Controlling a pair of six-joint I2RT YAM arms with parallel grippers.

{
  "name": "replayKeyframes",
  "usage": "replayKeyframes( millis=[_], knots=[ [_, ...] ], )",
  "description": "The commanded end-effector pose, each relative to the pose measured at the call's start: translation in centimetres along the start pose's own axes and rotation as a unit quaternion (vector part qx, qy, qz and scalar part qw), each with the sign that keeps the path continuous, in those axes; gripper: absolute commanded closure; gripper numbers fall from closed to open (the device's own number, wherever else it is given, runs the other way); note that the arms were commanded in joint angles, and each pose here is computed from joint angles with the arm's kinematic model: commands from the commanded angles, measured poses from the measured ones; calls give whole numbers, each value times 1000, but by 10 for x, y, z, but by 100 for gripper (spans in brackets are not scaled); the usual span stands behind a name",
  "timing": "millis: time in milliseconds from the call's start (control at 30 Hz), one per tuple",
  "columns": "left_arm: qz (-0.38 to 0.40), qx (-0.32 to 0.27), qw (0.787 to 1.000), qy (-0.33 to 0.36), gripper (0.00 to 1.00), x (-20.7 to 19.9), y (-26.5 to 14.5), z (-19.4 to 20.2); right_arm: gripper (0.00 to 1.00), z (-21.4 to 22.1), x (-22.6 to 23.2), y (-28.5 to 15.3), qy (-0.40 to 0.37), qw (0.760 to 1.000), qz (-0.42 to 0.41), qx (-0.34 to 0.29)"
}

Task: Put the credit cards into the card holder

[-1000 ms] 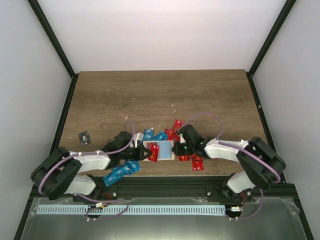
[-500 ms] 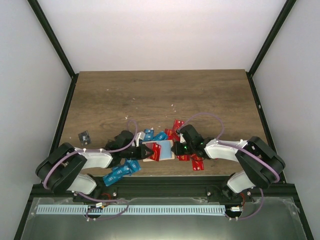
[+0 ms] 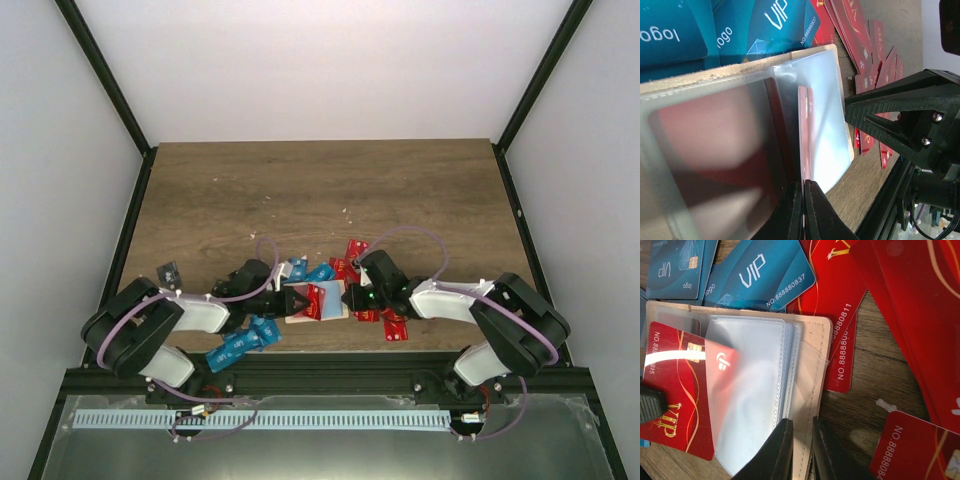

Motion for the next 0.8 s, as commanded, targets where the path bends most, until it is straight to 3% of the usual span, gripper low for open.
replayKeyframes(
  millis=[0,767],
  knots=[
    [-12,-18,1000,5,96,3,4,-10,87,29,-8,5,13,999,-1,46],
    [-12,-38,999,-4,96,2,5,-18,88,51,-8,3,36,997,-24,64]
  ],
)
Point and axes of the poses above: each gripper's point midway between its finger pads, its own y axis out along the fingers, its own x axis along the line the jaws close on, z = x × y, the point moved 1 cm from there along -y, back along the fingers, and after that the axes turned 7 degrees about -y, right-handed, at the moved point
